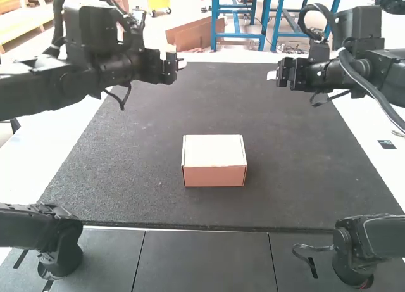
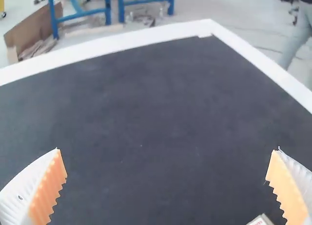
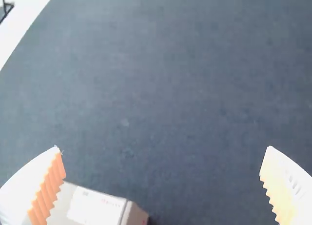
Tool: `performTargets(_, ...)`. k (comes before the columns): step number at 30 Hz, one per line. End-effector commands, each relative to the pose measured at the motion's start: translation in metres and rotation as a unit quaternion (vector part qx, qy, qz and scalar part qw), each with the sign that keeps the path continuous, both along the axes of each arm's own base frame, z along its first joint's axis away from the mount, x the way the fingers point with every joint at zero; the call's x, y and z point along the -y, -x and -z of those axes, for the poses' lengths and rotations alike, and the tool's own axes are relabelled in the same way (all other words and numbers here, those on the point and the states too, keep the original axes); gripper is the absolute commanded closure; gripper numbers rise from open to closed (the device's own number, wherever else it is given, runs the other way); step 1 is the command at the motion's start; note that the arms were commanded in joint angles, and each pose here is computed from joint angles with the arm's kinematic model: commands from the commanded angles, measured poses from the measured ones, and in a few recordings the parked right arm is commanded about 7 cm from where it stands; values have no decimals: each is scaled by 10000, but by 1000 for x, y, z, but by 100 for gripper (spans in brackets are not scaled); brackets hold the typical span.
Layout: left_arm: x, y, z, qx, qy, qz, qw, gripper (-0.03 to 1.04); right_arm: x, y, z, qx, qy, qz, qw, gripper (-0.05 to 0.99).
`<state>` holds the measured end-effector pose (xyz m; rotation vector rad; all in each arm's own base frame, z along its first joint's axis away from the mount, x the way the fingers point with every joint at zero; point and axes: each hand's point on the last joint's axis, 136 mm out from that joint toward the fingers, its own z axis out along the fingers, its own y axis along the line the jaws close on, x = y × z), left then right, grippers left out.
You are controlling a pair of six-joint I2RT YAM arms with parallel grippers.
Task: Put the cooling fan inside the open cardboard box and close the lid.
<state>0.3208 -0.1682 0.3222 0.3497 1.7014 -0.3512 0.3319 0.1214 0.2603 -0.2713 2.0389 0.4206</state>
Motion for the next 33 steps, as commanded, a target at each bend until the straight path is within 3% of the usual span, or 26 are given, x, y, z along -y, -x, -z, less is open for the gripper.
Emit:
performTargets(1,-23,22,-19,674,369,-45,9970,4,2,11,-13,437,-184,-51,9989,2)
performTargets(3,-36,33,-14,930,379,-131,9949,4,7,16,-14,579,-307,75,9978,2)
performTargets(8,-63,49,15,978,259,-484,9937,4,30,28,-15,1029,-218,566,9928,2)
performTargets(14,-82,68,42,1220,258,-675,9899,4,54,50,5,1503,-115,1051,9830,2)
performTargets(23,-97,99,50,2399,190,-789,9674,4,85,81,-12,2991,226,1522,9417,2)
performTargets(25,-97,102,55,2479,210,-789,9653,4,88,79,-5,3019,418,1545,9398,2)
performTargets(29,-97,97,72,2362,157,-803,9683,5,95,77,20,3034,613,1642,9366,2)
performTargets(33,-97,91,93,2036,12,-845,9754,5,94,77,52,2998,902,1432,9389,2)
